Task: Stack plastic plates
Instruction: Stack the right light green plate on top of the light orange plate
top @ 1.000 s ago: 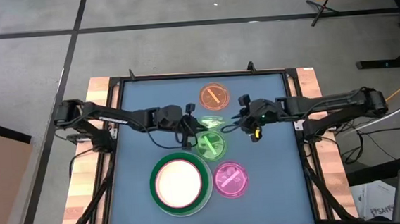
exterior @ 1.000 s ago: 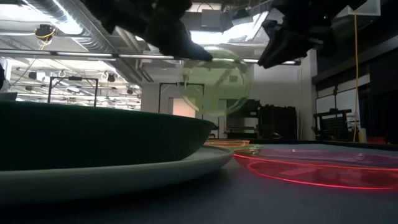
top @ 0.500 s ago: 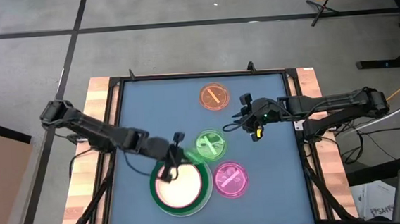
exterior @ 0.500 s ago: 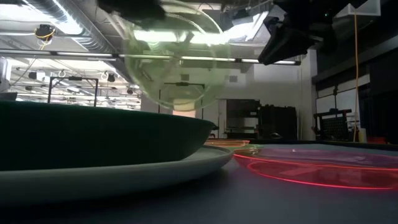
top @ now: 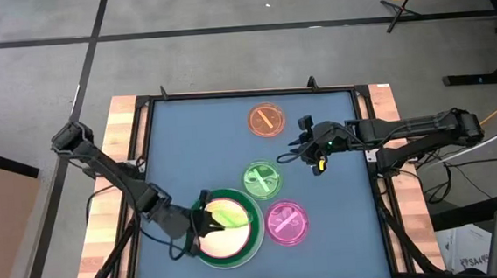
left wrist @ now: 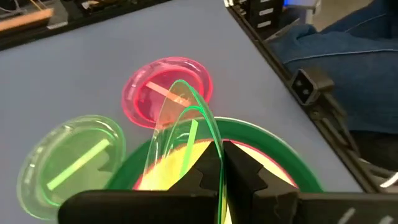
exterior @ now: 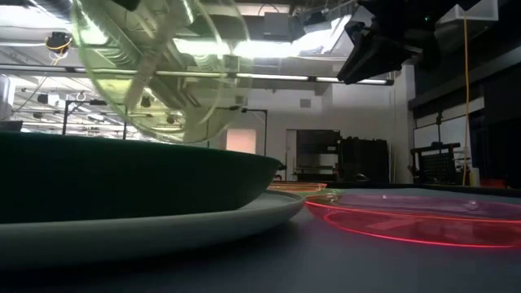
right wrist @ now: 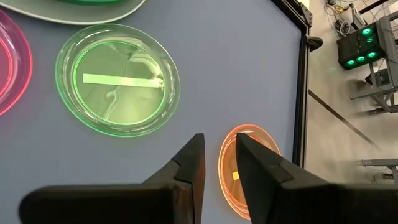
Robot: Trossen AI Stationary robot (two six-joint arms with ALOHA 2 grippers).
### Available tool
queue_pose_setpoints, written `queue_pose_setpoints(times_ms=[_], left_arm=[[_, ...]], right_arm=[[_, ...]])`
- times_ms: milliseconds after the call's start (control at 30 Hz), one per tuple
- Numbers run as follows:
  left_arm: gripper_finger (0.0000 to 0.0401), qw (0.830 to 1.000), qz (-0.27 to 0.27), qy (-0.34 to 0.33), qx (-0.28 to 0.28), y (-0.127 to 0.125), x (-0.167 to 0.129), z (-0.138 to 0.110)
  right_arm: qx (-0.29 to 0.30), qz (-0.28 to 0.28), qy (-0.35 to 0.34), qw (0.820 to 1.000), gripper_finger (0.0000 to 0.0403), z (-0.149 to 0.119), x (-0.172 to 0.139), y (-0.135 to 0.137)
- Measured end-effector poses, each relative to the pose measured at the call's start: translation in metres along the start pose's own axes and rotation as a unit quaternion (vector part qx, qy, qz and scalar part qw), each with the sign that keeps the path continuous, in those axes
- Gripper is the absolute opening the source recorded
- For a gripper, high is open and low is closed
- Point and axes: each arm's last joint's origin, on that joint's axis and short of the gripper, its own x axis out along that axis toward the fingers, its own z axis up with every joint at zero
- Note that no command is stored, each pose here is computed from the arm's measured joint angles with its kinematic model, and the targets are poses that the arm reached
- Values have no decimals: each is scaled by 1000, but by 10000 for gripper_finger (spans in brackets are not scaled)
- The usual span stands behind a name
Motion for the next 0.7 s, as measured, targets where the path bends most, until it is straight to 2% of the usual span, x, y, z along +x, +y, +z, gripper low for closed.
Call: queue_pose_setpoints(times_ms=[167,400,700], left_arm=[[2,1000,6,25,-1,-9,4,-8],[2,998,11,66,18,-16,24,-23],[2,993,-21,115,26,-25,45,-40]], right_arm=[[0,0,0,1000,83,0,0,0],[0,0,0,1000,83,0,0,0],[0,0,0,1000,83,0,0,0]])
